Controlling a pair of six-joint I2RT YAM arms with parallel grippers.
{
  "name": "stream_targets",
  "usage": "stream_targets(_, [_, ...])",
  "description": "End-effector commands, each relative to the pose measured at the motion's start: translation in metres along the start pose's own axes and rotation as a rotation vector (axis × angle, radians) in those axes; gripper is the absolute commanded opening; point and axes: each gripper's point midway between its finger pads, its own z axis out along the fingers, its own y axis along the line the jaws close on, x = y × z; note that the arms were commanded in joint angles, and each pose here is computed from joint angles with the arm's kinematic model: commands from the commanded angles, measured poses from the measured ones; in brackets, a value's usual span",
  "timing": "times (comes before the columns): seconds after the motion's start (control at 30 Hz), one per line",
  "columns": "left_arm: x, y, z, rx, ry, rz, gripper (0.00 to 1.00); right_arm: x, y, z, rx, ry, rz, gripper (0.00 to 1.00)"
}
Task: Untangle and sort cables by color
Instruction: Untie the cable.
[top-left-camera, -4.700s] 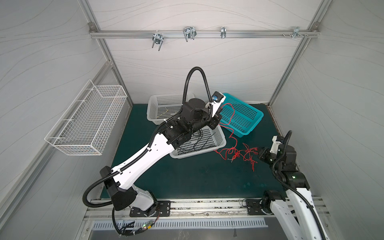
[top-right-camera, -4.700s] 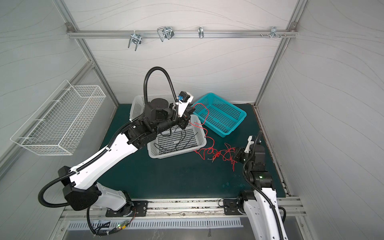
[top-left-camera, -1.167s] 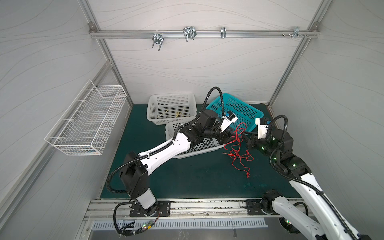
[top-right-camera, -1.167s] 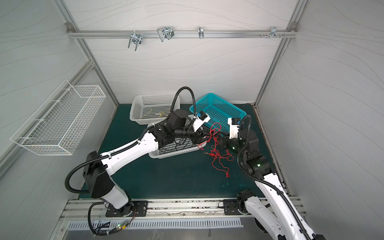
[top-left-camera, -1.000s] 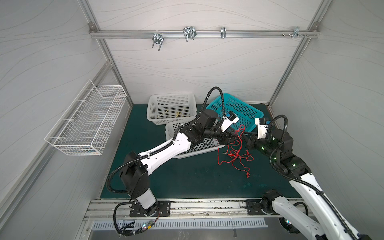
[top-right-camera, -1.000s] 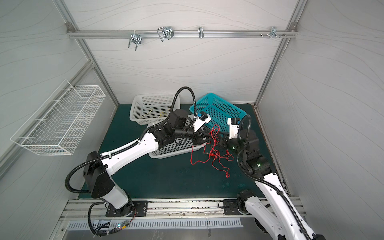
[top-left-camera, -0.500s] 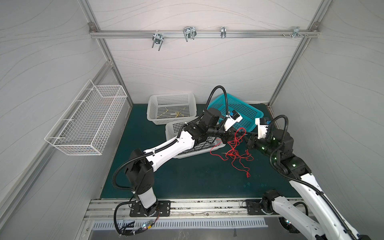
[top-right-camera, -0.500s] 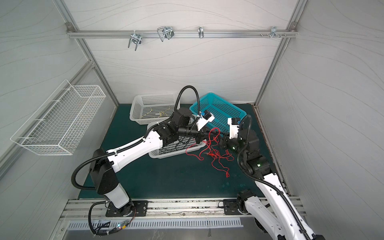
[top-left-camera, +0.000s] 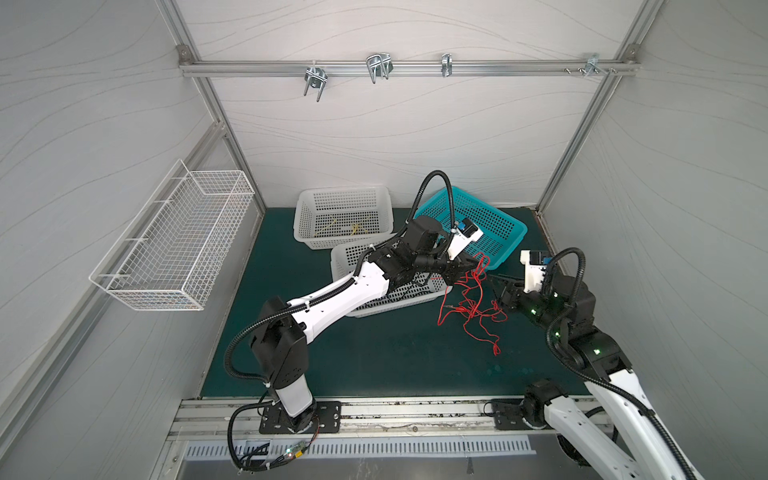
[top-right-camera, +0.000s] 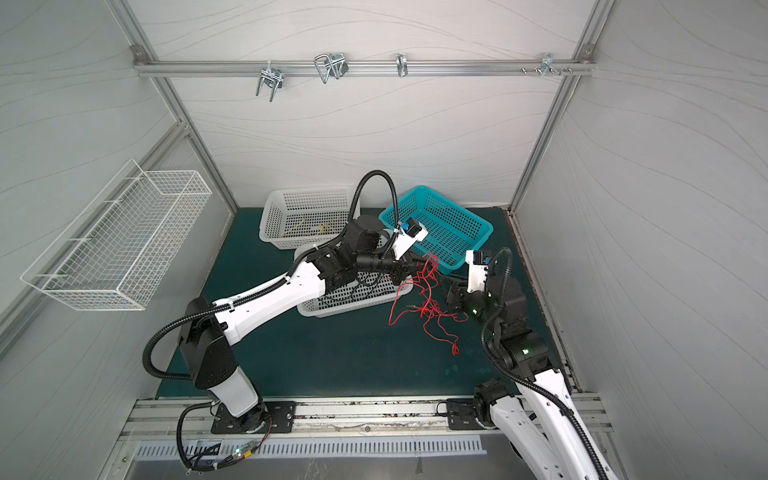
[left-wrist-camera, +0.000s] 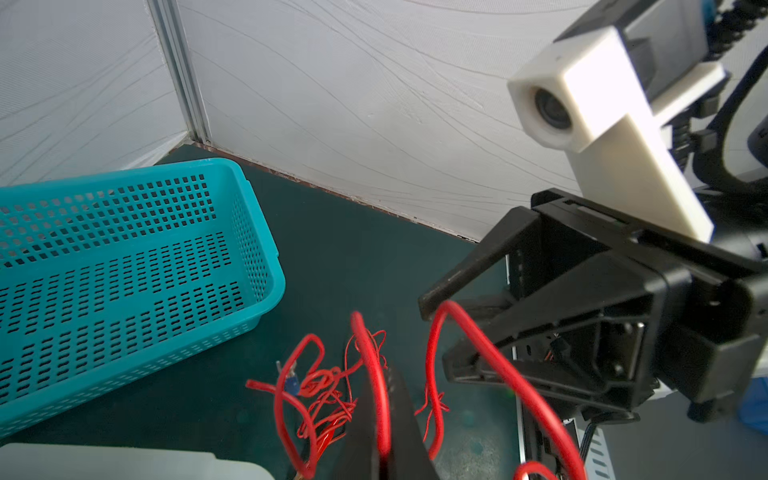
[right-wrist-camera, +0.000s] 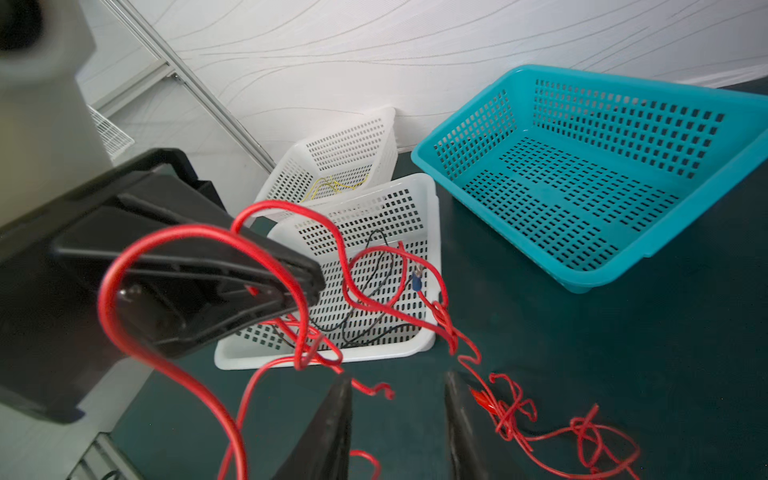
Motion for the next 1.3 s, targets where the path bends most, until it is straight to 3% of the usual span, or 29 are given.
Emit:
stream_targets(0.0, [-0.027,-0.006,-0.013,-0.012,-0.063,0.051,0.00,0.018,-0.018,0.000,0.067,0.046,0.011,0.41])
stream_targets(0.3, [-0.032,-0.011,-0.024,-0.015,-0.073,0.070,0.00,0.057,-0.039,0.034,0.012,0.071,0.070,0.45])
stream_targets(0.5, [-0.036,-0.018,-0.027,0.012,-0.082,0.063,0.00,0.059,-0.038,0.050,-0.053,0.015,0.065,0.52])
stream_targets(0.7, [-0.036,-0.020,-0.028,0.025,-0.086,0.051,0.00,0.050,-0.032,0.061,-0.107,-0.027,0.062,0.50])
stream_targets(0.87, [-0.038,-0.022,-0.030,0.032,-0.095,0.050,0.00,0.046,-0.029,0.073,-0.136,-0.019,0.058,0.35])
stream_targets(1.0, [-0.035,-0.018,-0.030,0.008,-0.088,0.054,0.00,0.046,-0.030,0.076,-0.136,-0.012,0.056,0.03])
stream_targets(1.03, [-0.033,-0.016,-0.030,-0.006,-0.083,0.054,0.00,0.045,-0.029,0.074,-0.137,-0.018,0.053,0.00])
stream_targets(1.27, [-0.016,0.017,-0.031,-0.140,-0.038,-0.004,0.00,0.029,-0.021,0.044,-0.120,-0.090,0.023,0.00])
